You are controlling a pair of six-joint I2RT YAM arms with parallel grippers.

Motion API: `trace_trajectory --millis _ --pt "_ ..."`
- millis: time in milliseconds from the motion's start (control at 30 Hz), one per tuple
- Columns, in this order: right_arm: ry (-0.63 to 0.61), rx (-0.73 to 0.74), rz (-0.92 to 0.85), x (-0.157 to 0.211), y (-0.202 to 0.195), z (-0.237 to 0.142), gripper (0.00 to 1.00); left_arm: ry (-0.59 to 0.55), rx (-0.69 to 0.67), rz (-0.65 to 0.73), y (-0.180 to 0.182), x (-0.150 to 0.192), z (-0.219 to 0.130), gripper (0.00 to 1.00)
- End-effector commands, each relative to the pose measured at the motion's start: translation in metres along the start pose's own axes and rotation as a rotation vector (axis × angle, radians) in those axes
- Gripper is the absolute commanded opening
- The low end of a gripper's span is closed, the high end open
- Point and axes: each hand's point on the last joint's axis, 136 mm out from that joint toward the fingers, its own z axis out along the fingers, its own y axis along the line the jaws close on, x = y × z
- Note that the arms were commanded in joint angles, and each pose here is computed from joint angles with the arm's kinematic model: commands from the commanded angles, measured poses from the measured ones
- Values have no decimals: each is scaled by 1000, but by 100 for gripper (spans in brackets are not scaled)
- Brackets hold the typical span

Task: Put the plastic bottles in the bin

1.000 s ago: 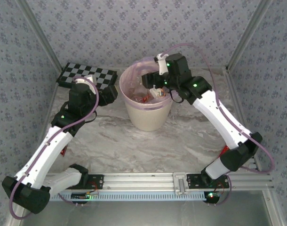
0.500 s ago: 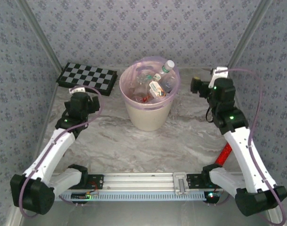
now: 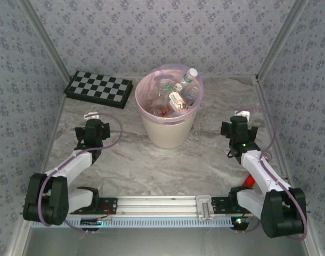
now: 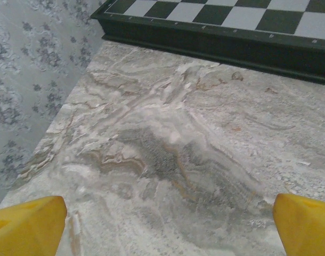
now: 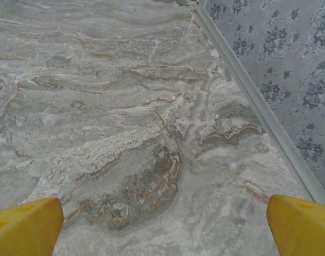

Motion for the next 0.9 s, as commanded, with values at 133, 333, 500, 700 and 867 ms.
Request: trace_trajectory --millis 133,333,500,700,867 --pt "-98 10 105 -4 7 38 100 -135 60 -85 -7 -16 19 99" --pt "-135 -7 9 -9 20 63 100 -140 89 -29 -16 -20 38 99" --pt "-204 -80 -24 0 30 65 100 -117 134 -77 -14 -8 54 99" --pt "-162 -113 52 18 26 72 100 -140 176 -98 -15 -1 57 99" --pt "-206 -99 35 10 22 72 100 -135 178 -96 -16 0 57 99"
